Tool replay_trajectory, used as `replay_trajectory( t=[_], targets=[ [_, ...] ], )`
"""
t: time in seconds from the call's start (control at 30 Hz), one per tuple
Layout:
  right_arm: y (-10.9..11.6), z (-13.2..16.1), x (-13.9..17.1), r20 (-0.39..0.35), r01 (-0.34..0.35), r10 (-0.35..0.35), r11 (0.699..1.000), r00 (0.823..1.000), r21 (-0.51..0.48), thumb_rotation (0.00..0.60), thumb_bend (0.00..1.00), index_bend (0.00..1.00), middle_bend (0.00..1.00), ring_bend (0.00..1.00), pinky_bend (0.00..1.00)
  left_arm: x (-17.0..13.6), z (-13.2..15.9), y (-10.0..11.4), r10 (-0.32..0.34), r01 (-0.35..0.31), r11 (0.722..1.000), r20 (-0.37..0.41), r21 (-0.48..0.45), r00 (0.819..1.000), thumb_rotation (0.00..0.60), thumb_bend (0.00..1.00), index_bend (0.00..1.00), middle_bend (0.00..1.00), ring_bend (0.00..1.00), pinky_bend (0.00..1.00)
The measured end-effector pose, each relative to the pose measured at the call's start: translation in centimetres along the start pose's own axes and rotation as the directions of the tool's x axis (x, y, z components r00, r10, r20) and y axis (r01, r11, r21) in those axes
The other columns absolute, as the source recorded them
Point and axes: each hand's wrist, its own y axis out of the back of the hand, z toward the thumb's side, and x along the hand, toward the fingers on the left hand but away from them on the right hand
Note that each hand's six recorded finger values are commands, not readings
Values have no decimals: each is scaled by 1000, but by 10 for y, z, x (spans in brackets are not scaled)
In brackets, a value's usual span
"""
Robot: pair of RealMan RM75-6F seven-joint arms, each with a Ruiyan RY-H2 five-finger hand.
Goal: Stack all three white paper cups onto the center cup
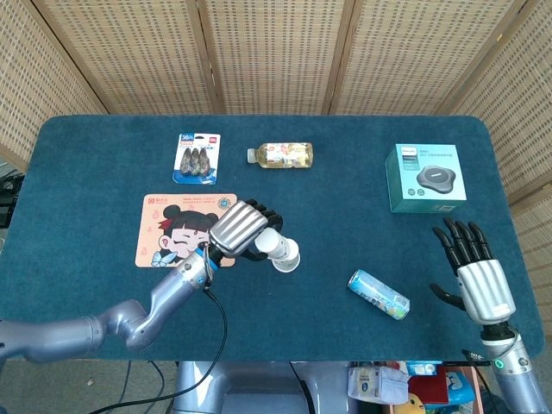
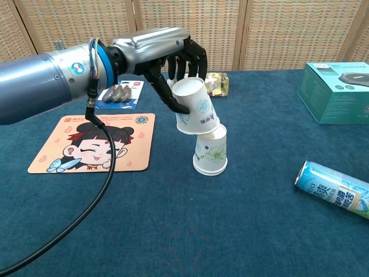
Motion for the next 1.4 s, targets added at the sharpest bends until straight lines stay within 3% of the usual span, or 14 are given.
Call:
replay_trajectory(
  t=[0.27,0.33,0.37,0.43,0.47,0.5,0.53,0.63,0.7,0.93,1.1,1.23,1.33,1.4],
  targets=[
    [2,-2,0,6,5,-5,1000,1000,-3,600,0,7,0,0,0,10,7,-8,-9,9,1000,8,-12,1000,600,144,479,522,469,428],
    [2,-2,0,5,4,-4,1000,1000,-3,600,0,7,0,0,0,11,8,-10,-21,21,1000,5,-6,1000,600,144,460,454,407,410],
    [2,-1,0,5,4,-4,1000,1000,-4,600,0,7,0,0,0,11,8,-11,-29,29,1000,3,-2,1000,600,144,422,405,364,392],
    [1,-1,0,3,3,-3,1000,1000,-5,600,0,7,0,0,0,11,8,-14,-45,45,999,1,-3,999,600,144,169,181,183,298],
    [1,0,0,2,3,-3,1000,1000,-4,600,0,7,0,0,0,11,9,-16,-56,56,998,1,-10,998,600,144,90,110,121,257],
    [1,0,0,1,2,-2,1000,1000,-4,600,0,7,0,0,0,11,11,-16,-62,62,998,4,-15,998,600,143,15,33,52,192],
    [1,0,0,2,1,-1,1000,1000,-4,600,0,7,0,0,0,10,13,-17,-66,67,998,7,-20,998,600,143,0,1,12,128],
    [0,0,0,3,-3,3,1000,1000,-4,600,0,7,0,0,0,8,16,-14,-58,58,998,13,-26,998,600,144,0,0,0,22],
    [-1,0,0,3,-5,5,1000,1000,-6,600,0,7,0,0,0,6,16,-9,-37,38,999,12,-29,999,600,144,0,0,0,2],
    [-1,3,1,-7,-6,6,1000,1000,-4,600,0,7,0,0,0,-15,2,19,85,-87,995,-34,-52,996,600,144,0,0,0,0],
    [0,6,1,-12,-5,4,1000,1000,-10,600,0,7,0,0,0,-48,-26,42,147,-150,989,-105,-17,984,600,144,0,0,0,0],
    [1,6,2,-10,-4,4,1000,1000,-11,600,0,14,0,0,0,-94,-68,56,185,-183,983,-214,27,959,600,144,0,0,0,0],
    [2,5,2,-7,-5,5,1000,1000,-8,600,0,16,0,0,0,-139,-99,62,231,-228,972,-321,50,918,600,144,0,0,0,0],
    [2,5,2,-1,-7,7,1000,1000,-5,600,0,16,0,0,0,-176,-119,61,259,-256,965,-405,63,877,600,144,0,0,0,0]
  ],
)
